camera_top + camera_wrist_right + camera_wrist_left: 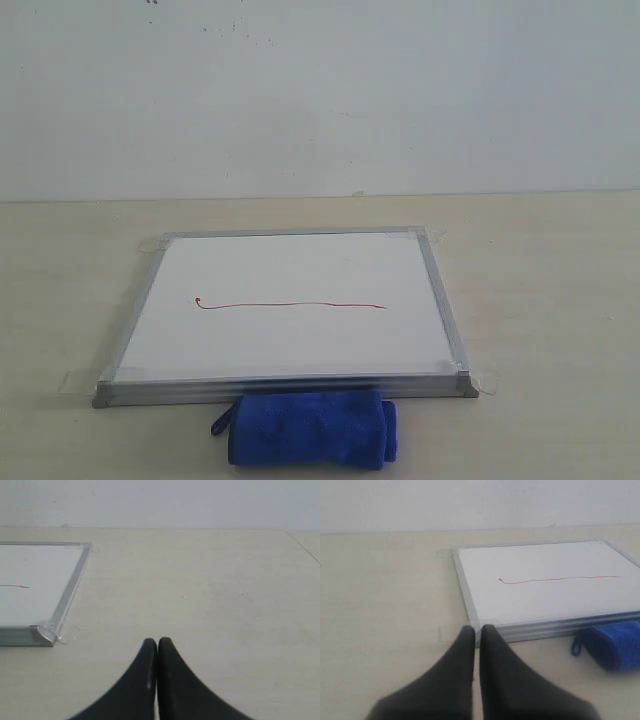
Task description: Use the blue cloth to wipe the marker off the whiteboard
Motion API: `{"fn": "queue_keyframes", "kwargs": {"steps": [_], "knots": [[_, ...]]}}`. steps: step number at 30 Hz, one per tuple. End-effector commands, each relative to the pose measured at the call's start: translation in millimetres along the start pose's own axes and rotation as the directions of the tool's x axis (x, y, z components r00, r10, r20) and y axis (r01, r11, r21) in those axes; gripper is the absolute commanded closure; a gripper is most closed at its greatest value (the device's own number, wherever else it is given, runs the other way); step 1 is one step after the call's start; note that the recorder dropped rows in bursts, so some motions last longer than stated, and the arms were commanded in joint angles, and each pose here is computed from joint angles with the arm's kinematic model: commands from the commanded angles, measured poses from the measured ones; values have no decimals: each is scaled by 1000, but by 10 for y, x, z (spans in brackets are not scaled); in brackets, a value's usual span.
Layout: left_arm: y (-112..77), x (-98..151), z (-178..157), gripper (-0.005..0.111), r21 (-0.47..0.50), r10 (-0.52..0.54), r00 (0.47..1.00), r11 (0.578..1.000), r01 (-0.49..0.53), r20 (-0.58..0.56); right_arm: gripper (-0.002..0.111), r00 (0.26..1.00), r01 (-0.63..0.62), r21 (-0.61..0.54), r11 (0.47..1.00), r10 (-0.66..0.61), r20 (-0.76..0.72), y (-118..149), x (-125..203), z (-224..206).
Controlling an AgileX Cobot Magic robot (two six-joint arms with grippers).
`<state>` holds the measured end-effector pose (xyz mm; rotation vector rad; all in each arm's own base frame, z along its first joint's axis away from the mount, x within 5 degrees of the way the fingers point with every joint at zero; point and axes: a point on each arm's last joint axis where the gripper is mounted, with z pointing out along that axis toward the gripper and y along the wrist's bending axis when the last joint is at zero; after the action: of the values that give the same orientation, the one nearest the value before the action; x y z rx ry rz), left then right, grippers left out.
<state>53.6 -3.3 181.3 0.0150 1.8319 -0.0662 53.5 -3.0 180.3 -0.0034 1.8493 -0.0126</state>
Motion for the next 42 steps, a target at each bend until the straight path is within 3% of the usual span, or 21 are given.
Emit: {"fn": "queue_keyframes", "kwargs": {"steps": [1,8,16,18,21,25,27,33,38,42], "knots": [[-3,-14,-4,103,3,-8,1000,1000,8,11,109,997,28,-10,1000,-27,78,10,-69,-7],[-3,-14,-4,103,3,-8,1000,1000,8,11,109,896,49,-77,996,-10,445,82,-401,-102],[-3,-14,-4,103,3,-8,1000,1000,8,11,109,797,63,-108,992,15,603,113,-545,-195],[-3,-14,-4,103,3,-8,1000,1000,8,11,109,695,65,-148,987,62,716,135,-650,-293],[-3,-14,-4,103,3,-8,1000,1000,8,11,109,539,-33,-373,927,331,775,159,-765,-449],[-3,-14,-4,103,3,-8,1000,1000,8,11,109,369,45,-400,915,357,858,166,-969,-686],[-3,-14,-4,103,3,-8,1000,1000,8,11,109,396,13,-397,918,360,845,142,-1163,-779],[-3,-14,-4,103,3,-8,1000,1000,8,11,109,714,-179,-239,954,293,635,17,-1794,-875],[-3,-14,-4,103,3,-8,1000,1000,8,11,109,922,-230,-64,971,239,305,-25,-2036,-488],[-3,-14,-4,103,3,-8,1000,1000,8,11,109,979,-201,34,979,202,-7,-7,-1984,29]]}}
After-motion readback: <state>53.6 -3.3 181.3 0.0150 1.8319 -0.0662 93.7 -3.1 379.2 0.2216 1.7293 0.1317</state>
